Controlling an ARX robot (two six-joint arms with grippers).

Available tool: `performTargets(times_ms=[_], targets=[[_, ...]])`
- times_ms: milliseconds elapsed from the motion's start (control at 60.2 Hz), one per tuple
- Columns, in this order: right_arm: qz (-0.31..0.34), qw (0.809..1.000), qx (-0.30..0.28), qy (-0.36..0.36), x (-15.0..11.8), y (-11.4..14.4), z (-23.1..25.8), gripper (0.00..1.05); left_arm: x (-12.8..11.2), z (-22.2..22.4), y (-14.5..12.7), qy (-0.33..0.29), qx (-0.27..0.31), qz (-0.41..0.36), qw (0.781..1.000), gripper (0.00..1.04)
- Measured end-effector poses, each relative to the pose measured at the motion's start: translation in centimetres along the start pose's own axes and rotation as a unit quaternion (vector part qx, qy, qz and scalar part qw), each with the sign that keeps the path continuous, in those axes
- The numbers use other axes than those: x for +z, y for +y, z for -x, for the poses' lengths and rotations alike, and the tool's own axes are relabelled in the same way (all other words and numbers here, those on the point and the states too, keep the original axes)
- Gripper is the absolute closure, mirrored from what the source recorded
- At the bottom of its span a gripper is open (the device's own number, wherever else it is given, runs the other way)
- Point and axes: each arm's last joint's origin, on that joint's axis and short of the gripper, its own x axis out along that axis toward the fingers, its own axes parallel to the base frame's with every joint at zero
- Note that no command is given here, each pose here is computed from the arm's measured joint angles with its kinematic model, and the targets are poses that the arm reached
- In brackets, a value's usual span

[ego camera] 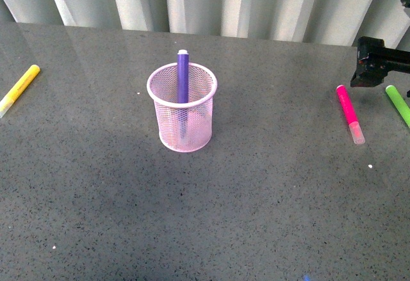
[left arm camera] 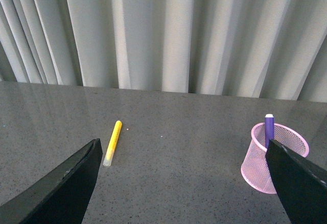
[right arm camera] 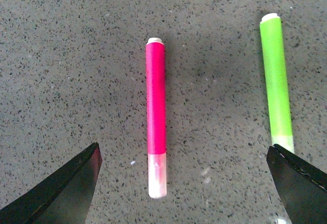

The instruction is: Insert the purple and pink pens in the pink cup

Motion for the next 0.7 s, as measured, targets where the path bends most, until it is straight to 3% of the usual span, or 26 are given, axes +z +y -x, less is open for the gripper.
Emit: performTargets(times_ms=[698], targets=[[0.008,1.0,-0.015,0.018,1.8,1.6,-5.9,0.07,0.0,0.0,0.0,0.0,0.0,0.0,1.0,0.07]])
